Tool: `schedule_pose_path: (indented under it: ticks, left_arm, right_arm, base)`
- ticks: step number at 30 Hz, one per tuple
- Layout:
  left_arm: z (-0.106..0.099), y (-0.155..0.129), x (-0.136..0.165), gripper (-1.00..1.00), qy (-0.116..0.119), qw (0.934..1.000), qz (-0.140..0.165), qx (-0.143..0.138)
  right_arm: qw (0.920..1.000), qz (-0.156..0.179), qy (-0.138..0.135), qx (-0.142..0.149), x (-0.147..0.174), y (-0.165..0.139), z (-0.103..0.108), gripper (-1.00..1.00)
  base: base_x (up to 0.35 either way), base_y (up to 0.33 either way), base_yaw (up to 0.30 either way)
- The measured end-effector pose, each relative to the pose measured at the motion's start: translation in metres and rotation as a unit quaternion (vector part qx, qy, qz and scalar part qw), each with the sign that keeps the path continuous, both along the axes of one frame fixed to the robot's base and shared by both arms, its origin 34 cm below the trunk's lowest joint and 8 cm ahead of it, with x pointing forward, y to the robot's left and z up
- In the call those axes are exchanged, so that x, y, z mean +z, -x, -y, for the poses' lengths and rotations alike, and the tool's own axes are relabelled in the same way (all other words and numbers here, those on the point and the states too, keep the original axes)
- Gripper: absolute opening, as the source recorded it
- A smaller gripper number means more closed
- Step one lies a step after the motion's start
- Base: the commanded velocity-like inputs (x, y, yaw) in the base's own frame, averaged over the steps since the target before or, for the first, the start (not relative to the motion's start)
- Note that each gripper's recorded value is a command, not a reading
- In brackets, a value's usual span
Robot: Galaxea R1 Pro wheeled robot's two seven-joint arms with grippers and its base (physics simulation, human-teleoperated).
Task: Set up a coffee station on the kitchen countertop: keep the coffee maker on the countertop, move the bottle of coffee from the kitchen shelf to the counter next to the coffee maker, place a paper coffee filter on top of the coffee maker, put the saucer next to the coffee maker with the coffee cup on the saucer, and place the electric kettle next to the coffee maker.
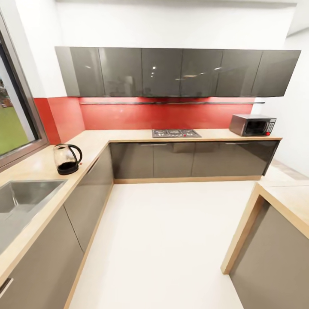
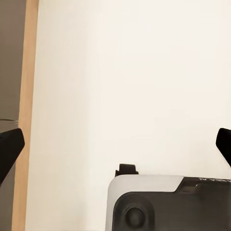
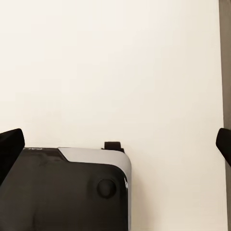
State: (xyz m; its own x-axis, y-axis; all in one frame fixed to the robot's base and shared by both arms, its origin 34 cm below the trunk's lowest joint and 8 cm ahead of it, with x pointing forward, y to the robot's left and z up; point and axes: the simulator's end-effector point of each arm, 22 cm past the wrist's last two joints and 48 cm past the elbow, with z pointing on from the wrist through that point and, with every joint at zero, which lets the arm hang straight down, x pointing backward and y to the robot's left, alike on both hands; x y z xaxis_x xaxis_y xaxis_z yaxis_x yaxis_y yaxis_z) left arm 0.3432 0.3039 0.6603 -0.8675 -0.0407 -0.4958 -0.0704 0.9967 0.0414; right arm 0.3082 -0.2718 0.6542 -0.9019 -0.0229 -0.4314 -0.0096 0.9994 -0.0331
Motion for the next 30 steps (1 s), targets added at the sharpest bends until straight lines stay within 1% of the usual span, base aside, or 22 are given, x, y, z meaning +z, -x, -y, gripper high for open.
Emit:
schedule_pose_path:
  ticks: [12,30]
  left_arm:
    - [-0.0002,0.0000,0.0000,1.00,0.000,1.0000,0.000,0.000]
    - [-0.0004,0.0000,0.0000,1.00,-0.001,1.0000,0.000,0.001]
  right_arm:
    - [1.0000,0.000,0.000,0.000,0.0000,-0.0002,0.0000,1.00]
    - [1.0000,0.000,0.000,0.000,0.0000,-0.0001,0.0000,1.00]
  base:
    - [0.333,0.005,0.000]
    - [0.333,0.071,0.000]
